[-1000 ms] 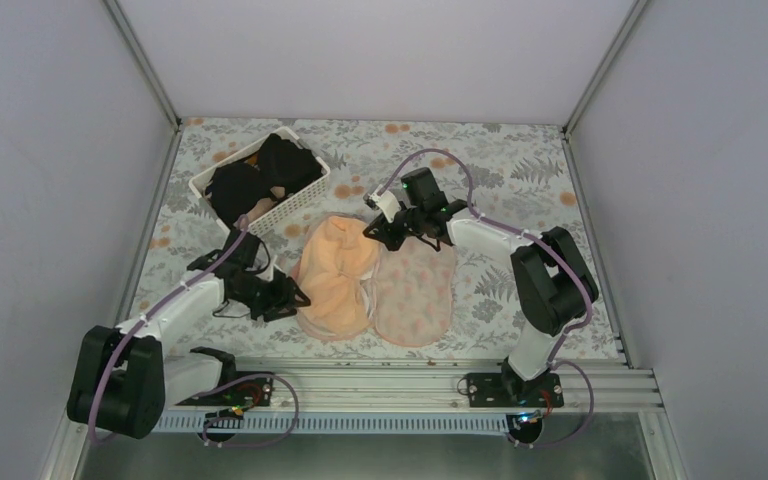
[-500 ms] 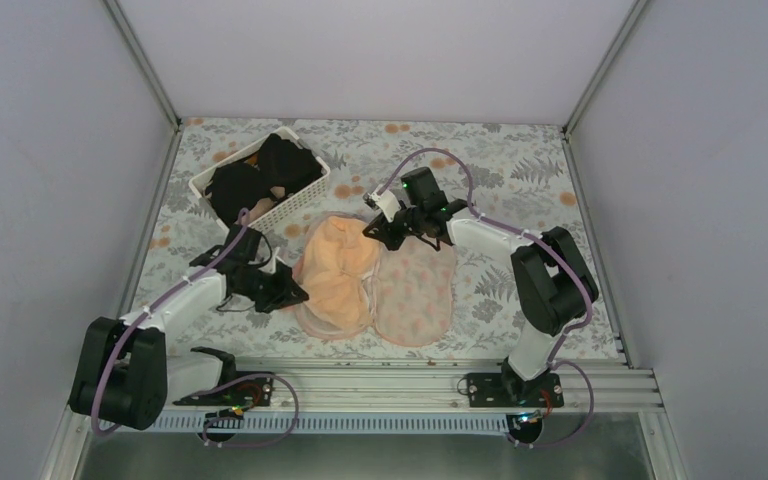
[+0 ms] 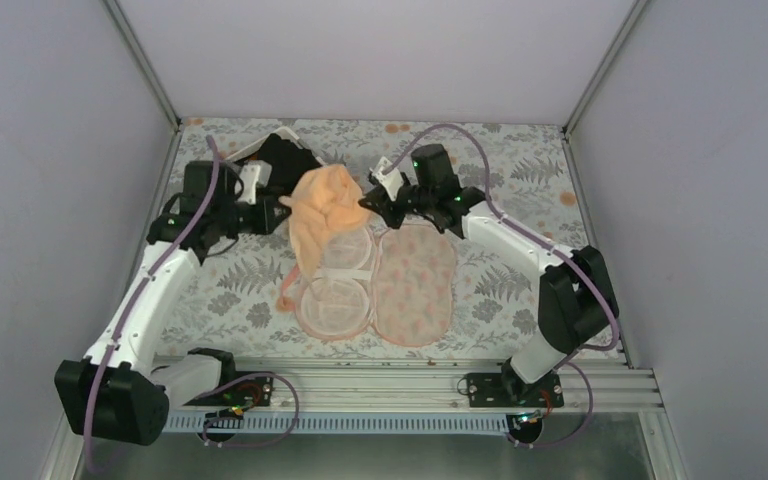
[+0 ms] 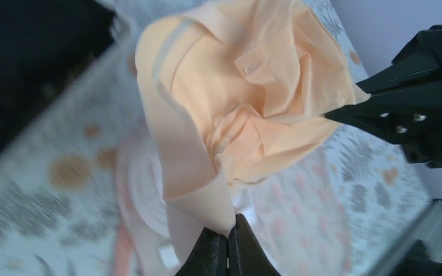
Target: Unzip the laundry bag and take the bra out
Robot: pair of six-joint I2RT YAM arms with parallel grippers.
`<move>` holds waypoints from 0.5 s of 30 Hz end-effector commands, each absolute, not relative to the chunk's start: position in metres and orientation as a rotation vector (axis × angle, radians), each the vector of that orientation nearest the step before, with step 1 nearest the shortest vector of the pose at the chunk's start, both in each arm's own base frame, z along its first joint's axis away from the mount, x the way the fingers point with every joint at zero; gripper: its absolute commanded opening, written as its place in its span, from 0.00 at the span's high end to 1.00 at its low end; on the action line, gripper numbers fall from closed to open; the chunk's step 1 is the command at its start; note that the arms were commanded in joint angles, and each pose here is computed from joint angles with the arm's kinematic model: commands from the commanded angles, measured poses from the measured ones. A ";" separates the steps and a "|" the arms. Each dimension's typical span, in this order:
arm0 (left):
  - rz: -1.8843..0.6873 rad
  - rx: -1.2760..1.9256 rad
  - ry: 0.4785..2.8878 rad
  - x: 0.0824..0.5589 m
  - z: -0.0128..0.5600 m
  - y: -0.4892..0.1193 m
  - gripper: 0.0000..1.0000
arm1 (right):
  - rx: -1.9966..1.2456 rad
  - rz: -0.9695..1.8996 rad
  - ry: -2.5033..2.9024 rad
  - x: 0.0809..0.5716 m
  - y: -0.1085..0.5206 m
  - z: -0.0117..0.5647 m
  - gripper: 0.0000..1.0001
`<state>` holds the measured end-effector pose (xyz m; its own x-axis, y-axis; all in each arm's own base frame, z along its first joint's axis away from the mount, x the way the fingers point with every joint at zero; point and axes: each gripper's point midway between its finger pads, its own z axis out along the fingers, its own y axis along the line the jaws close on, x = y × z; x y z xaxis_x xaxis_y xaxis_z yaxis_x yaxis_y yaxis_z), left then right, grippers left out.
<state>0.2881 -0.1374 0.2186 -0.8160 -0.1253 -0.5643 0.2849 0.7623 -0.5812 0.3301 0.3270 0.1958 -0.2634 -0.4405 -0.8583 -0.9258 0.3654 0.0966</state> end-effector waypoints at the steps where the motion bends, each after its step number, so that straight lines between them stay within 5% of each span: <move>1: -0.495 0.414 2.268 0.315 0.252 -0.109 0.98 | -1.201 0.732 1.653 0.354 0.339 0.256 0.96; 15: 0.001 0.455 2.123 0.397 0.311 -0.001 0.98 | -1.017 0.891 1.621 0.441 0.435 0.289 0.96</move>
<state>0.3802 -0.0393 0.3094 -0.5088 0.2627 -0.8198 0.3607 0.9297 0.0740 0.4248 0.4080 0.2907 -0.0838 -0.2662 -0.9603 -0.9312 0.3641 -0.0197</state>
